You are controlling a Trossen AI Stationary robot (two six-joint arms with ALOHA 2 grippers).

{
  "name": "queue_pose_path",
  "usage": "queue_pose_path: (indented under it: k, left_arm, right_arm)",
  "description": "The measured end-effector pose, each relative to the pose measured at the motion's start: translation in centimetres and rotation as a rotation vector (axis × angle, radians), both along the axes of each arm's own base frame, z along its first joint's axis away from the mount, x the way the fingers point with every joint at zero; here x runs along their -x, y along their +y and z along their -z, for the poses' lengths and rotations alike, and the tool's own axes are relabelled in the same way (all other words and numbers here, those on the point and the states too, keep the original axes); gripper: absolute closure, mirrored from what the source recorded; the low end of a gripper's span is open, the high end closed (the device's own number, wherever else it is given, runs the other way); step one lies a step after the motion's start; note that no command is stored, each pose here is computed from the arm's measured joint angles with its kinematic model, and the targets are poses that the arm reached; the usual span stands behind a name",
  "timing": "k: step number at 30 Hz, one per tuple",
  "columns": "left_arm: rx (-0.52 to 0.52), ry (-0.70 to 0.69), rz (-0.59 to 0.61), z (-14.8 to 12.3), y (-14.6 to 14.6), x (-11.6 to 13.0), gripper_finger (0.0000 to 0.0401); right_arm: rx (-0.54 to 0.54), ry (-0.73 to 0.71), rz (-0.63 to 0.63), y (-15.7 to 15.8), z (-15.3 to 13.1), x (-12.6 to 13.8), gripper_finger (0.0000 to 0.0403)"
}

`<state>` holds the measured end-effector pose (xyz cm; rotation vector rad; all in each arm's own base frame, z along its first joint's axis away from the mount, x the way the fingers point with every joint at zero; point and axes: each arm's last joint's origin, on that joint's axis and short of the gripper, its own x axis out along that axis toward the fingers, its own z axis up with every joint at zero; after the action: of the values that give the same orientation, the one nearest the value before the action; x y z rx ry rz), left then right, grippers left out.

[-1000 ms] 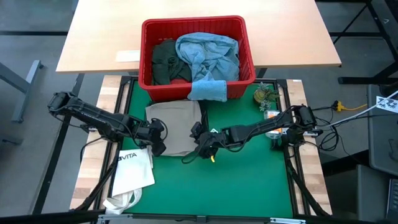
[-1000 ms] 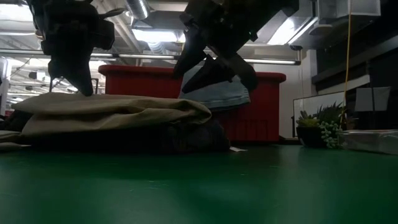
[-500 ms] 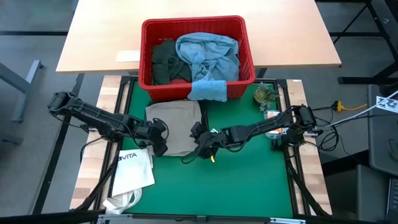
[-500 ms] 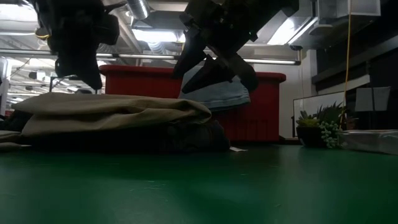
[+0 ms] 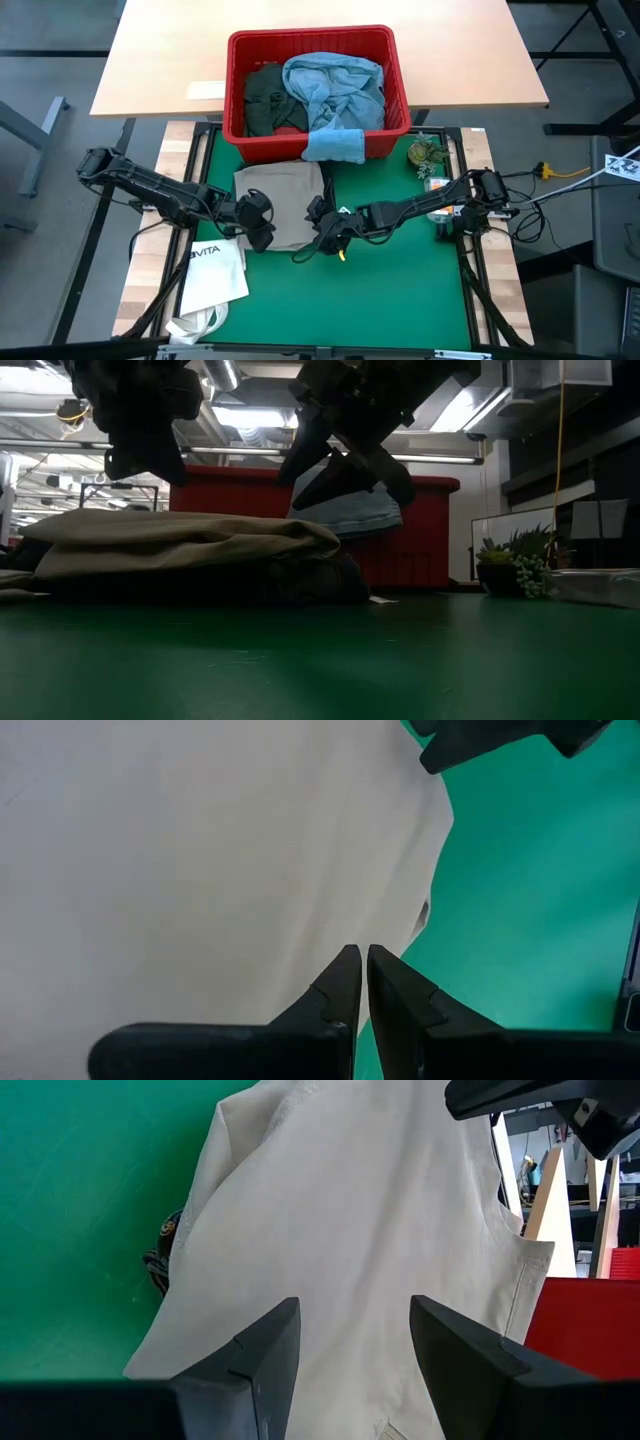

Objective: Fold Laundry from Bin
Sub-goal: Fold the light blue pants

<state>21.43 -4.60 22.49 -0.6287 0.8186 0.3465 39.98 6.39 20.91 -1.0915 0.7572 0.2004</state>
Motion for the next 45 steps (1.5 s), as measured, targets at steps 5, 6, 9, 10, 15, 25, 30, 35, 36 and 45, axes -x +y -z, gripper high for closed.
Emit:
queue_pose_path:
  k: [5, 6, 9, 10, 15, 25, 30, 35, 36, 45]
  left_arm:
    - [0.0, 0.0, 0.0, 0.0, 0.0, 0.0, 0.0383]
    - [0.0, 0.0, 0.0, 0.0, 0.0, 0.0, 0.0383]
    - [0.0, -0.002, 0.001, 0.0, 0.0, 0.0, 0.0383]
    - [0.0, -0.002, 0.001, 0.0, 0.0, 0.0, 0.0383]
    - [-0.073, -0.003, 0.05, 0.0, 0.1, 0.0, 0.038]
    - [-0.235, 0.014, 0.136, -0.1, 1.3, -0.3, 0.0282]
    - [-0.284, 0.023, 0.129, -0.1, 1.9, -0.3, 0.0241]
    - [-0.285, 0.023, 0.129, -0.1, 1.9, -0.3, 0.0226]
    - [-0.285, 0.023, 0.13, -0.1, 1.8, -0.3, 0.0225]
    - [-0.285, 0.023, 0.131, -0.1, 1.8, -0.3, 0.0228]
  right_arm:
    - [0.0, 0.0, 0.0, 0.0, 0.0, 0.0, 0.0212]
    - [0.0, 0.0, 0.0, 0.0, 0.0, 0.0, 0.0212]
    - [0.0, -0.002, 0.0, 0.0, 0.0, 0.0, 0.0212]
    - [-0.001, -0.007, 0.0, 0.0, 0.0, 0.0, 0.0212]
    - [-0.011, -0.03, -0.006, 0.1, -0.2, -0.2, 0.0212]
    - [0.192, -0.195, 0.258, -0.6, -4.8, -1.7, 0.0212]
    - [0.352, -0.165, 0.441, -1.2, -10.8, -1.5, 0.0212]
    - [0.34, -0.004, 0.486, -1.6, -14.1, 0.8, 0.0212]
    - [0.333, 0.031, 0.505, -1.7, -14.5, 1.5, 0.0212]
    - [0.134, 0.335, 0.673, -5.3, -16.4, 6.5, 0.0212]
